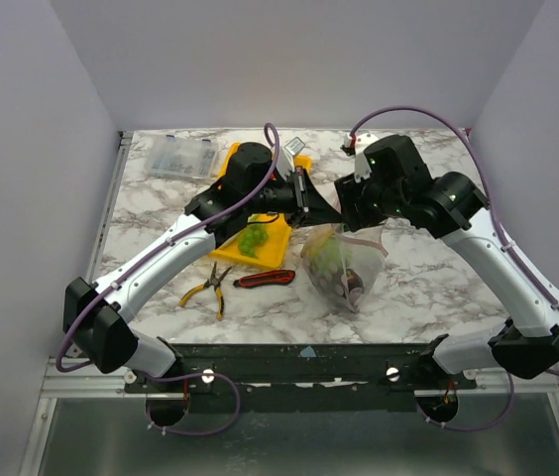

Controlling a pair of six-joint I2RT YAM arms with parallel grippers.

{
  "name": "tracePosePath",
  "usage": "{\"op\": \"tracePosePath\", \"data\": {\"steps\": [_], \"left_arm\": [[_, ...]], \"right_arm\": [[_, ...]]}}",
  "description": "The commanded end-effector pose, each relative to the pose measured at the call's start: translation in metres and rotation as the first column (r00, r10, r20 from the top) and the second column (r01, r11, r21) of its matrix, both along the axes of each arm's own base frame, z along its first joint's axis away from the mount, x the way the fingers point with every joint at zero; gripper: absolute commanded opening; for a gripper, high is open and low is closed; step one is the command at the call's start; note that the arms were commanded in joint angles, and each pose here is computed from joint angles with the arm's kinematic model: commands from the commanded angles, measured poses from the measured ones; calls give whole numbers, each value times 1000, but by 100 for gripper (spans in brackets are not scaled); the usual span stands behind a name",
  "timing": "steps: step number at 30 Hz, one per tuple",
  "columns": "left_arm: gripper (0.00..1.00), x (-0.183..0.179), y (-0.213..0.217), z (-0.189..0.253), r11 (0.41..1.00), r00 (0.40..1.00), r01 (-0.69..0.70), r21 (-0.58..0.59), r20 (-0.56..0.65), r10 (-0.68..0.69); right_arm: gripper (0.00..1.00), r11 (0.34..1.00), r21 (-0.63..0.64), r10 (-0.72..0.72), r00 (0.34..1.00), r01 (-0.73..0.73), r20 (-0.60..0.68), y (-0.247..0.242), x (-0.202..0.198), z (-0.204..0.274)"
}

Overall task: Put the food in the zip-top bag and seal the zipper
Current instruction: Adjust the zipper food storage bag at the center of the board.

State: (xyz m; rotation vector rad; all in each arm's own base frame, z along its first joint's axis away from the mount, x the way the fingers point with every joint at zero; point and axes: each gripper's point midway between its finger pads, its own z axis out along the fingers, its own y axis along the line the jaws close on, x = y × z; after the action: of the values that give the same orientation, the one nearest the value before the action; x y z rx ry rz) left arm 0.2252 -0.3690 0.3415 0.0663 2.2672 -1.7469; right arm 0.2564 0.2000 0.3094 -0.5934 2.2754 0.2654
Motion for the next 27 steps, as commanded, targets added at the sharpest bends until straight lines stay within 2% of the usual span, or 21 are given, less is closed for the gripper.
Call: {"op": "tracePosePath", "data": {"steps": [1,3,7,15,19,25,27], "left_arm": [[0,-8,-5,13,998,998,50,-41,38,-48],[0,-9,-6,10,998,998,53,-39,35,-51],[0,-9,-5,11,998,998,52,-41,41,-50],[0,-4,-4,5,999,999,26,-38,37,-24],[0,-3,-2,4,999,999,26,-39,40,-24],[0,-5,-1,9,998,998,41,-53,50,-38],[0,-6,-1,10,997,998,49,-57,49,-46]], "right_arm": [[59,995,-28,98,987,-95,130,16,24,8],[59,993,-53,112,980,-104,167,16,31,6],[58,973,-229,10,989,25,149,-16,43,-17],[63,984,-165,64,998,-65,-15,-11,3,-39],[66,983,-139,112,993,-117,-47,-9,-12,-47],[69,950,-284,126,992,-127,-22,-16,-12,-73],[66,942,-312,124,992,-123,-15,-16,-10,-80]]}}
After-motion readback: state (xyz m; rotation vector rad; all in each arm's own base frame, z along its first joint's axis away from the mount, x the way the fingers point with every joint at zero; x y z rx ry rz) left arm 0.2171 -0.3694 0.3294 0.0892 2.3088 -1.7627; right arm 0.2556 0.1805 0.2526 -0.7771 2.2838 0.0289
